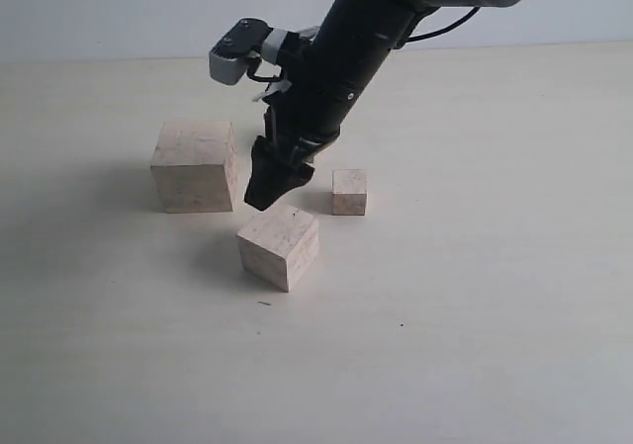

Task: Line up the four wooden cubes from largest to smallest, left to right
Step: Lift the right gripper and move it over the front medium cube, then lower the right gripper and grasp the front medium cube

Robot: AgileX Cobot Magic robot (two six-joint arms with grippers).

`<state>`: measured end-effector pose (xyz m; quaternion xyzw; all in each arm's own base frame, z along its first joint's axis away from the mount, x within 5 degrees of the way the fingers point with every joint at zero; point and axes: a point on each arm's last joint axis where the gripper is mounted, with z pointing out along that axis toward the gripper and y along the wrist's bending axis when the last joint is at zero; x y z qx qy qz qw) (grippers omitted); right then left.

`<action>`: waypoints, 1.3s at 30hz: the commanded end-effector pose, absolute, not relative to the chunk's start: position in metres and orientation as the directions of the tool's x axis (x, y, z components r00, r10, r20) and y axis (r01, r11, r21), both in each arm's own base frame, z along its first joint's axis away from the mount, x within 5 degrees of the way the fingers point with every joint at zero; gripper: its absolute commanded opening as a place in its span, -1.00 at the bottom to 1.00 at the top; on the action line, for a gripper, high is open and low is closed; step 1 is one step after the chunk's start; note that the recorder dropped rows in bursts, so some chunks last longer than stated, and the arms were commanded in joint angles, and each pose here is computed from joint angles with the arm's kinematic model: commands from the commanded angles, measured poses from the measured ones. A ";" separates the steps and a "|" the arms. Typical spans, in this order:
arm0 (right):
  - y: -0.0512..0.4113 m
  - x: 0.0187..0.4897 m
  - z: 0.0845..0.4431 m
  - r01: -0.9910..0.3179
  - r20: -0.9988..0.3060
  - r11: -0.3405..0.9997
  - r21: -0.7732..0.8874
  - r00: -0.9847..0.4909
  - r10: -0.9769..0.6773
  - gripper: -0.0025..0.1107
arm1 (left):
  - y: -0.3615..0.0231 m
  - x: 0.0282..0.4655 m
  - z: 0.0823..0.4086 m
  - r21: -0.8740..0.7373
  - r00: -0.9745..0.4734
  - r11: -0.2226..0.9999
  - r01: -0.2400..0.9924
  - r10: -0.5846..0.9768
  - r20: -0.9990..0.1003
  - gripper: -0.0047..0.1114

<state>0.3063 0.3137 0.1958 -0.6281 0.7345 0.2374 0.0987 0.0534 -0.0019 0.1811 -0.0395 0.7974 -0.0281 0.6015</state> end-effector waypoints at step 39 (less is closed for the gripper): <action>0.327 0.291 0.154 -0.927 -0.233 0.332 0.176 -0.367 -0.900 0.57 | -0.003 0.053 0.181 -0.097 -0.266 0.995 -0.002 -0.094 -0.959 -0.92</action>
